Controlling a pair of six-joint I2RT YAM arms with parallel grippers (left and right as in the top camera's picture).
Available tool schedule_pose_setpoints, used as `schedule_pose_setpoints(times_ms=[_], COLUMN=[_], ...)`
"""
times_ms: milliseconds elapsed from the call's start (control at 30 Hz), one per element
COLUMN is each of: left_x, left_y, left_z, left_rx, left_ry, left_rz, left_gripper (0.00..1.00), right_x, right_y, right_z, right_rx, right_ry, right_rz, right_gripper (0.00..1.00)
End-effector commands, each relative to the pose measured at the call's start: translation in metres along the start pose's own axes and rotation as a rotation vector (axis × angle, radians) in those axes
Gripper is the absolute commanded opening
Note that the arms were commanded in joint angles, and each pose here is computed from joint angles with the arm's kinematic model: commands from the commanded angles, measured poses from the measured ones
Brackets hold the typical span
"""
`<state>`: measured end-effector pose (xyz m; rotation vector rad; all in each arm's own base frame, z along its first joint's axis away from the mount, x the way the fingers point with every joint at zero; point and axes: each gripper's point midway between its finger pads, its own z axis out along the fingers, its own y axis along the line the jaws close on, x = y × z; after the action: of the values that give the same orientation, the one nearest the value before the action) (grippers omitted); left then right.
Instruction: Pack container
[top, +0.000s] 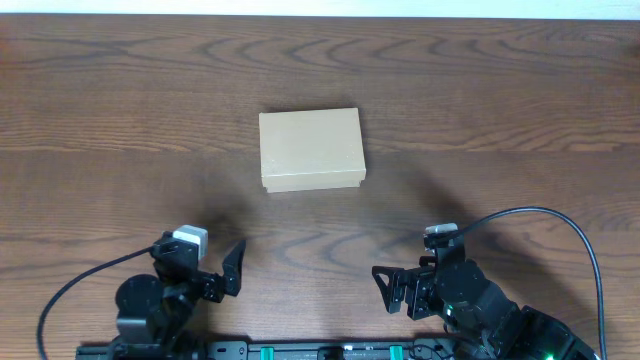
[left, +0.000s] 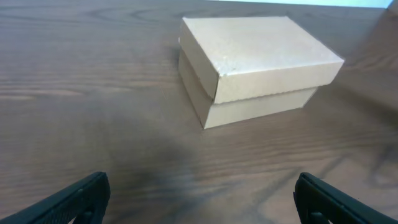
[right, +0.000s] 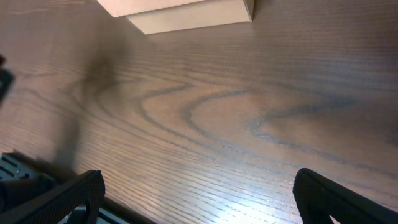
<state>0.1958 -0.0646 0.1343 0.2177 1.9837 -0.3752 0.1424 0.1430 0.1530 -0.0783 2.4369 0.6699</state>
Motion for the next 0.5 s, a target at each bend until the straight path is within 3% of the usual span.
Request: schedule_pose_setpoints(times_ms=[0,467], left_x=[0.008,0.010], left_y=[-0.001,-0.001], left_z=[0.009,0.020], left_rx=[0.030,0.049], left_ry=[-0.022,-0.057], left_rz=[-0.006,0.018], left_gripper=[0.95,0.95], right_x=[0.000,0.000], right_y=[-0.001,-0.001], right_z=[0.000,0.000], right_rx=[0.009,0.009], right_ry=[-0.005,-0.005], right_rz=[0.003,0.003], right_gripper=[0.99,0.99])
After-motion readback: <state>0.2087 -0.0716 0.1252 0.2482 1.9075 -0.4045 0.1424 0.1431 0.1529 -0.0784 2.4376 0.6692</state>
